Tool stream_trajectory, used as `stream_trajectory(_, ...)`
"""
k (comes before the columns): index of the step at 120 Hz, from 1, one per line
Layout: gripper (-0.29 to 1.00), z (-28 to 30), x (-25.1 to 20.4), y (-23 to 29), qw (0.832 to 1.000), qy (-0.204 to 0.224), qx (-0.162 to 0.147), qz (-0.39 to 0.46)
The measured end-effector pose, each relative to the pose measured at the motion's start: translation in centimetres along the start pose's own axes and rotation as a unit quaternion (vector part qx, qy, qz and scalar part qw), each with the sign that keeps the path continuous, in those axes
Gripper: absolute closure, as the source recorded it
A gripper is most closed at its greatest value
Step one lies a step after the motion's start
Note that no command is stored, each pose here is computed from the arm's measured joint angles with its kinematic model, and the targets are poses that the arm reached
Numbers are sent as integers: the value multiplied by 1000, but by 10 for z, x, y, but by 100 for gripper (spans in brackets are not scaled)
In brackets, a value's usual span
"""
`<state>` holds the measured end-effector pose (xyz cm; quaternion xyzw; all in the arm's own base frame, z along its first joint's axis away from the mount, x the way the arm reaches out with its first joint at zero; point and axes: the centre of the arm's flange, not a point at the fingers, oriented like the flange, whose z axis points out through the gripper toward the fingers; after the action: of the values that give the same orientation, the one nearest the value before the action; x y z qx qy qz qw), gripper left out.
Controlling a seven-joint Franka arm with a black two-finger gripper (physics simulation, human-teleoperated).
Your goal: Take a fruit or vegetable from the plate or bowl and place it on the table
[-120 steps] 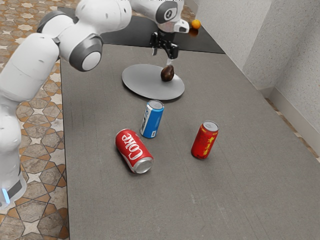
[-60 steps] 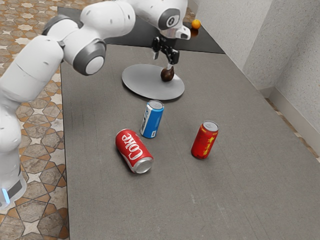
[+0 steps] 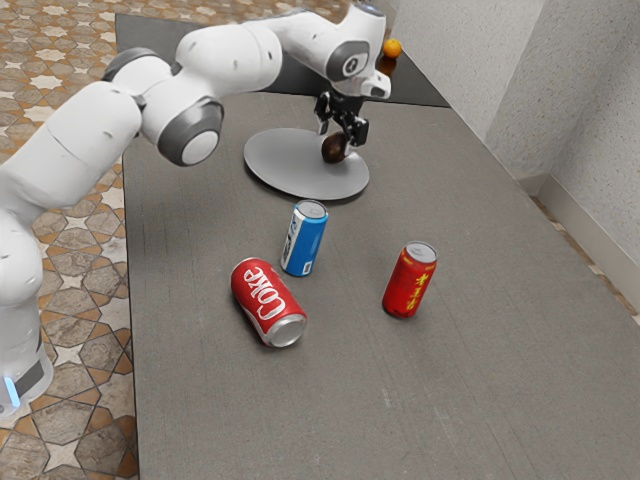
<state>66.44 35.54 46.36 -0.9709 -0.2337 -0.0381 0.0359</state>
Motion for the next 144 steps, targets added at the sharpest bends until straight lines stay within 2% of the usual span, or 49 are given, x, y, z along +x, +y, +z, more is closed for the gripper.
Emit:
stream_trajectory(63,0,25,4,3,1000,-11,-3,1)
stream_trajectory(73,7,28,4,-2,1000,-12,-10,-3)
stream_trajectory(87,27,29,4,-2,1000,-13,-13,-3)
stream_trajectory(119,46,14,4,5,1000,-3,-10,0)
stream_trajectory(123,47,6,3,12,1000,1,-11,5)
stream_trajectory(128,39,-4,2,27,1000,8,-13,14)
stream_trajectory(144,36,-37,-6,105,997,27,-23,66)
